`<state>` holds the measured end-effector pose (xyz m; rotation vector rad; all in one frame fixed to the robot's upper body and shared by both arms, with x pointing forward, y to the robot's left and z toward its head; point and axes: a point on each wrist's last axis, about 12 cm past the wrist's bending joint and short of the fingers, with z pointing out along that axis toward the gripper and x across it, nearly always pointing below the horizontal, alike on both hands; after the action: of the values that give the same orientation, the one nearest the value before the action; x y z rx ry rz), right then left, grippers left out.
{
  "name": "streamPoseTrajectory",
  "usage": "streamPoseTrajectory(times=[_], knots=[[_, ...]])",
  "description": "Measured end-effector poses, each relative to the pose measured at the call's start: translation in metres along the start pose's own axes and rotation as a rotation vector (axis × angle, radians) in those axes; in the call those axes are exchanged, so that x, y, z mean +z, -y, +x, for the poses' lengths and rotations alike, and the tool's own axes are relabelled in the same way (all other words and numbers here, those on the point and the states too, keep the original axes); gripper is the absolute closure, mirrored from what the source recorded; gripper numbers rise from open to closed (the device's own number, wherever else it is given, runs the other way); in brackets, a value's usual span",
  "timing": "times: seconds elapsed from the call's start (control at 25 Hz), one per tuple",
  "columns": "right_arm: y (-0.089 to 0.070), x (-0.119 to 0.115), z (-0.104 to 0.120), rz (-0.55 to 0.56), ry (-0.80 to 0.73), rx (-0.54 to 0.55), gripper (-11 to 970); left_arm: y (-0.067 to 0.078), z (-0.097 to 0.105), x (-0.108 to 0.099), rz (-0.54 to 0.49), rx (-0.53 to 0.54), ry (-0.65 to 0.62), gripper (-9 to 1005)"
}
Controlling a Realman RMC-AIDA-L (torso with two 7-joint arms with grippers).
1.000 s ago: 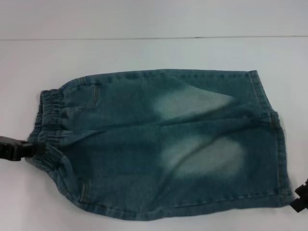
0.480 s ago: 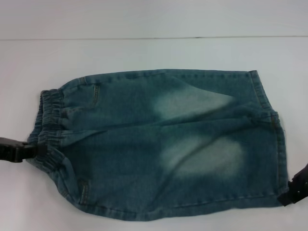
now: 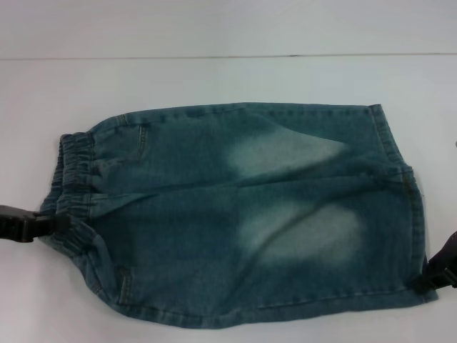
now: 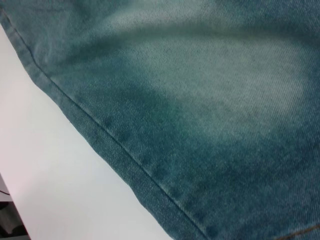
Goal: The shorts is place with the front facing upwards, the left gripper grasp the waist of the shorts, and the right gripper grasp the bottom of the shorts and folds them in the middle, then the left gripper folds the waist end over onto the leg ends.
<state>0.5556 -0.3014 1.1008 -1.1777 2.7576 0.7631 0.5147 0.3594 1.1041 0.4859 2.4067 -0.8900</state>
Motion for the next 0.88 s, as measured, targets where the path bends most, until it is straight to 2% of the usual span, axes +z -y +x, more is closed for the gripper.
streamPoseTrajectory(times=[0.16,0.32,0.44,0.64,0.8,0.88], knots=[[0.0,0.0,0.001,-0.002,-0.004,0.001,892,0.0,0.0,0.0,0.0,0.0,0.0,975],[0.001,-0.002,0.004,-0.003,0.004,0.0,910,0.0,-0.001,0.0,0.003,-0.002,-0.001,975],[0.004,-0.012,0.008,-0.017,0.071,-0.006,914,-0.001,-0.002,-0.003,-0.003,-0.03,0.0,976],[0.013,-0.041,0.015,-0.055,0.358,0.006,915,-0.006,-0.006,-0.009,-0.031,-0.063,0.022,976],[0.02,-0.05,0.015,-0.035,0.597,0.046,915,-0.014,-0.012,-0.007,-0.076,-0.119,0.084,976],[0.029,-0.049,0.011,0.011,0.759,0.095,914,-0.019,-0.013,-0.003,-0.101,-0.147,0.117,976]])
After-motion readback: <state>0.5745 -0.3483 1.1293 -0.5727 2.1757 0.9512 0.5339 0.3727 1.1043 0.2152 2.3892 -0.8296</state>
